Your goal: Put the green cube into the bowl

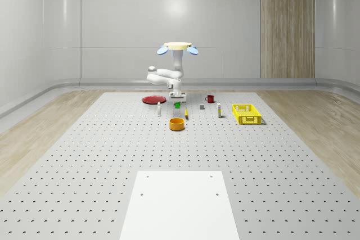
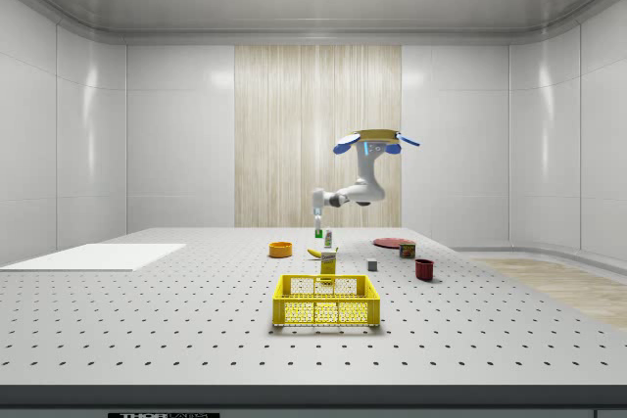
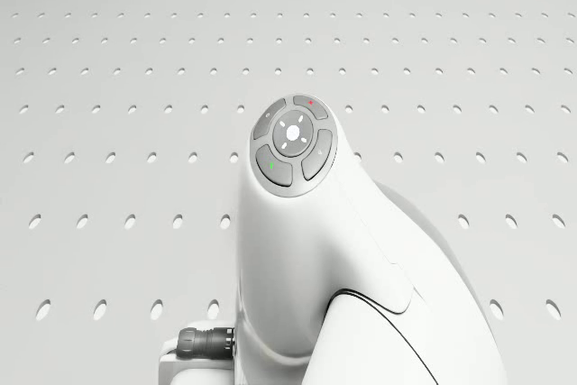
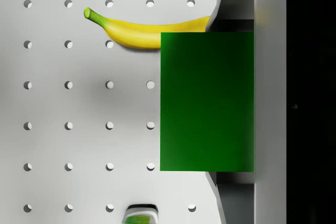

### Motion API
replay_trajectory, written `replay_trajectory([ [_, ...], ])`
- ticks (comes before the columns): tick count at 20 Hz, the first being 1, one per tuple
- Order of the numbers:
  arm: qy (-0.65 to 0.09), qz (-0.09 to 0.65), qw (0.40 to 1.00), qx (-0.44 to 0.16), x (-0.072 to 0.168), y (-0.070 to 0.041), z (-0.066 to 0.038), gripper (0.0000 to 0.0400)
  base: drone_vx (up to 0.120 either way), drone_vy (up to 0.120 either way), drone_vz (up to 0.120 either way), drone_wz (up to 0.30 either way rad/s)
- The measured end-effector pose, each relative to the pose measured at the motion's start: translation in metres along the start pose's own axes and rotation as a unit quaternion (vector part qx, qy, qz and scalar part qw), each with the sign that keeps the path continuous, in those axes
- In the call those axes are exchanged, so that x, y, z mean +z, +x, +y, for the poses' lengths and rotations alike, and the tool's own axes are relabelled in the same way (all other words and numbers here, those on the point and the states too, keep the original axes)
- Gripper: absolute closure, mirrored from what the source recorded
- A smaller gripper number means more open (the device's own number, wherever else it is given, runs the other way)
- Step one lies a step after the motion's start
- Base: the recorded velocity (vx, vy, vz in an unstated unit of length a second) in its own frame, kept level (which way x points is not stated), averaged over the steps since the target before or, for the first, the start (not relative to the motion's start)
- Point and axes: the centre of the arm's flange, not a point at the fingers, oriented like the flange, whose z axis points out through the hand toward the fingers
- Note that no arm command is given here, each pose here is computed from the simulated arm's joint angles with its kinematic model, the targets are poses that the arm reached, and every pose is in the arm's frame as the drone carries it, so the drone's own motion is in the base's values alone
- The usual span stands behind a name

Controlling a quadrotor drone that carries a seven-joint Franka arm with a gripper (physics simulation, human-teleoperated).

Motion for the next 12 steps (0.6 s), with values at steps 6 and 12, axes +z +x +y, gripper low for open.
replay_trajectory([
  [6,0.000,0.000,1.000,0.000,0.0000,0.0000,0.0000,0.0148,0.120,0.000,0.000,0.000],
  [12,0.000,0.000,1.000,0.000,0.0000,0.0000,0.0000,0.0148,0.120,0.000,0.000,0.000],
])
